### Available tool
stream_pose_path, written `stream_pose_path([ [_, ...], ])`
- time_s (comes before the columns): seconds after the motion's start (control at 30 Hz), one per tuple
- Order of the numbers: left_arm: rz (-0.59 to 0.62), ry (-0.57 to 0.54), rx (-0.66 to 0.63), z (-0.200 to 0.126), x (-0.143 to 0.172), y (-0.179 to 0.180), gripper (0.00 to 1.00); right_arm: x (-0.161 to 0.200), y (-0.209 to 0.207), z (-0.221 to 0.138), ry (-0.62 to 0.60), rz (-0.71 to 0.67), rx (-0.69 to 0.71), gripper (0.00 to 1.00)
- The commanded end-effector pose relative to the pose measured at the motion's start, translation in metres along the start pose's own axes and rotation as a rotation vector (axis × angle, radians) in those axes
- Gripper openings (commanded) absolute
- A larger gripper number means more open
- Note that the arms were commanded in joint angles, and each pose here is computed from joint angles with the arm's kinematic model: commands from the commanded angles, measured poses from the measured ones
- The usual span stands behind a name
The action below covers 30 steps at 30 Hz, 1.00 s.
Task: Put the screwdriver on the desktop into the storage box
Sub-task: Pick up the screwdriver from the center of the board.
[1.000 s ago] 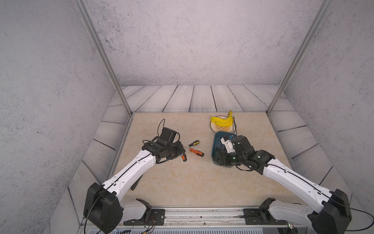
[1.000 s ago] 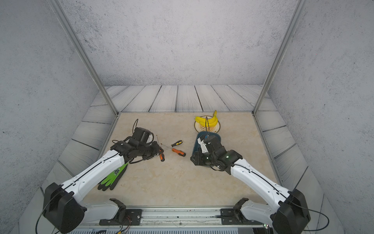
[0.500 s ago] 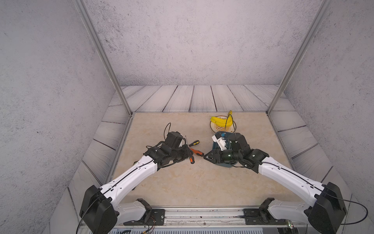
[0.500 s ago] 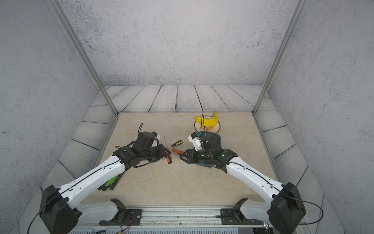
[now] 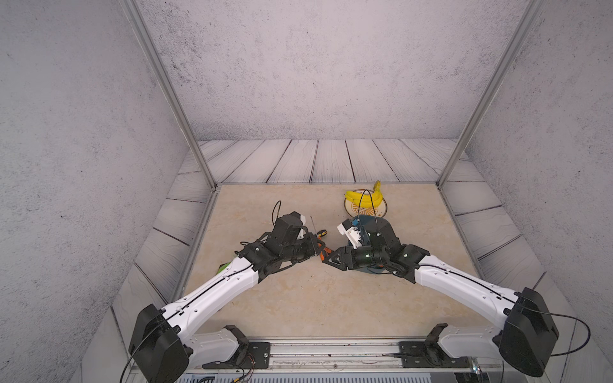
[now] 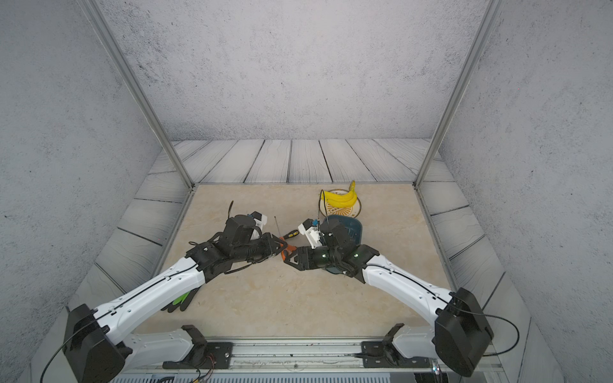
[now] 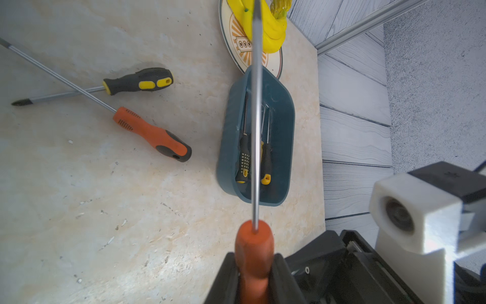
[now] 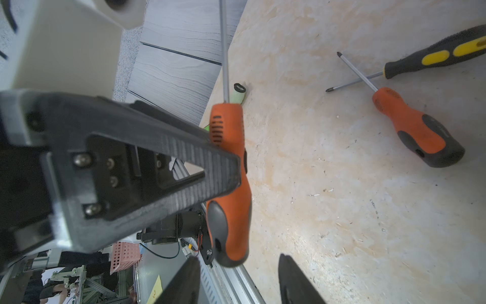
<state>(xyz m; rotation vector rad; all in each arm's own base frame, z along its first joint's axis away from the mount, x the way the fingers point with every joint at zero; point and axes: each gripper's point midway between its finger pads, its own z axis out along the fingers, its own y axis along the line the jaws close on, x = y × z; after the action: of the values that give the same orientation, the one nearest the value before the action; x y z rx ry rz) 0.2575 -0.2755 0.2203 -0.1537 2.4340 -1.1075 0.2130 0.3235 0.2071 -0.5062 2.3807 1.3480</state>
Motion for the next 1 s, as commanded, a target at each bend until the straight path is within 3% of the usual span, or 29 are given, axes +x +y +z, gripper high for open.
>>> stream_pose_path([
  [0.0,0.003,-0.006,0.053,-0.005,0.002,-0.014,0.0,-0.015,0.016,-0.002,-0.035,-0.026,-0.035,0.52],
  [0.37,0.001,0.009,0.081,-0.002,0.009,-0.023,0.0,-0.016,0.017,0.001,-0.034,-0.02,-0.04,0.46],
  [0.7,0.005,0.011,0.082,-0.001,0.011,-0.024,0.0,-0.016,0.014,0.0,-0.041,-0.023,-0.028,0.17],
  [0.97,0.027,-0.022,0.051,-0.009,0.004,-0.022,0.47,-0.011,0.007,-0.002,-0.037,-0.014,0.004,0.09],
])
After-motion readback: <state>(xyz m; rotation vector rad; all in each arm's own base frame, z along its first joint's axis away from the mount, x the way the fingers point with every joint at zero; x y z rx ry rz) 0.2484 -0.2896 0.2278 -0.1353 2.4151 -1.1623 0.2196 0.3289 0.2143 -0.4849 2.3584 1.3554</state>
